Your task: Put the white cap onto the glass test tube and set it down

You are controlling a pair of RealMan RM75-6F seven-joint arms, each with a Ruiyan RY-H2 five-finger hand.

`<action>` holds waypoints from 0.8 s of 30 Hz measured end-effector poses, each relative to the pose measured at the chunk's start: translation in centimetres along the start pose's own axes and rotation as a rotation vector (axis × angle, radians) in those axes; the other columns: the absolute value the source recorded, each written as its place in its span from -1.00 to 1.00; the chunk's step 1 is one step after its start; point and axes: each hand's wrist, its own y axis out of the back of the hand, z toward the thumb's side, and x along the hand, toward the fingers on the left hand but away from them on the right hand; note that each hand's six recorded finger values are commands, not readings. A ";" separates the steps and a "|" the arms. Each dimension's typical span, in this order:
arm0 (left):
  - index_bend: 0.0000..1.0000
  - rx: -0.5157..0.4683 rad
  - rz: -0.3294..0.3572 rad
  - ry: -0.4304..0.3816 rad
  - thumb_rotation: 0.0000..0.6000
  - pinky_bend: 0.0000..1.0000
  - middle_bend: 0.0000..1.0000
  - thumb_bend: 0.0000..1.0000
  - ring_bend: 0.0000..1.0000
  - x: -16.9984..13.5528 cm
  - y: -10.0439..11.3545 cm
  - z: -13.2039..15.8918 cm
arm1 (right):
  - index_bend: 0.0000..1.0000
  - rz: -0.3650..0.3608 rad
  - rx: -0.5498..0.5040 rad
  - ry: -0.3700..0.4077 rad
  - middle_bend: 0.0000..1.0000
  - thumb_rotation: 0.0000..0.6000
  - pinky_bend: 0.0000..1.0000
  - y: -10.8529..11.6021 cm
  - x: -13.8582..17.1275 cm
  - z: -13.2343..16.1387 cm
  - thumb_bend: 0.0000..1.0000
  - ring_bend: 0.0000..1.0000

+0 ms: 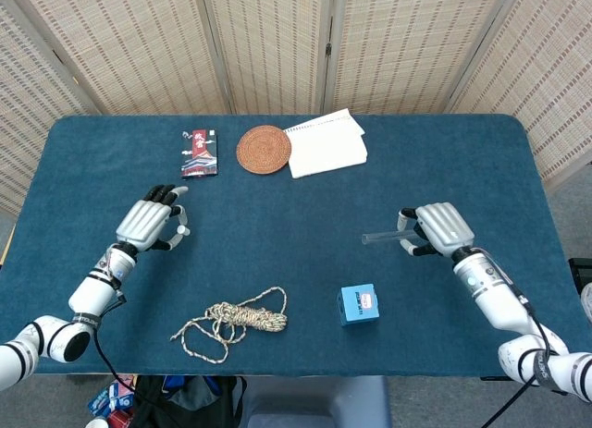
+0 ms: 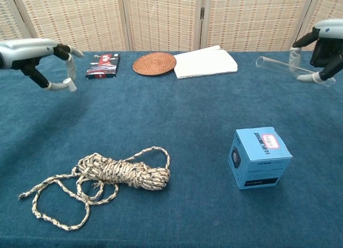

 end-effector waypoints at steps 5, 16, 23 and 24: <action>0.19 -0.114 0.061 -0.022 1.00 -1.00 -0.80 -0.13 -1.00 -0.9 3.5 1.3 | 0.69 -0.005 -0.075 0.065 1.00 1.00 1.00 -0.8 -1.7 2.6 0.15 1.00; 0.22 -0.271 0.164 -0.104 1.00 -1.00 -0.79 -0.10 -1.00 -2.6 9.0 5.5 | 0.69 -0.030 -0.232 0.199 1.00 1.00 1.00 -3.0 -5.8 8.6 0.16 1.00; 0.23 -0.282 0.223 -0.162 1.00 -1.00 -0.79 -0.10 -1.00 -3.4 10.9 8.6 | 0.70 -0.070 -0.343 0.258 1.00 1.00 1.00 -3.7 -7.4 11.4 0.16 1.00; 0.23 -0.279 0.227 -0.168 1.00 -1.00 -0.79 -0.10 -1.00 -3.4 11.0 8.9 | 0.70 -0.078 -0.361 0.268 1.00 1.00 1.00 -3.7 -7.6 11.9 0.17 1.00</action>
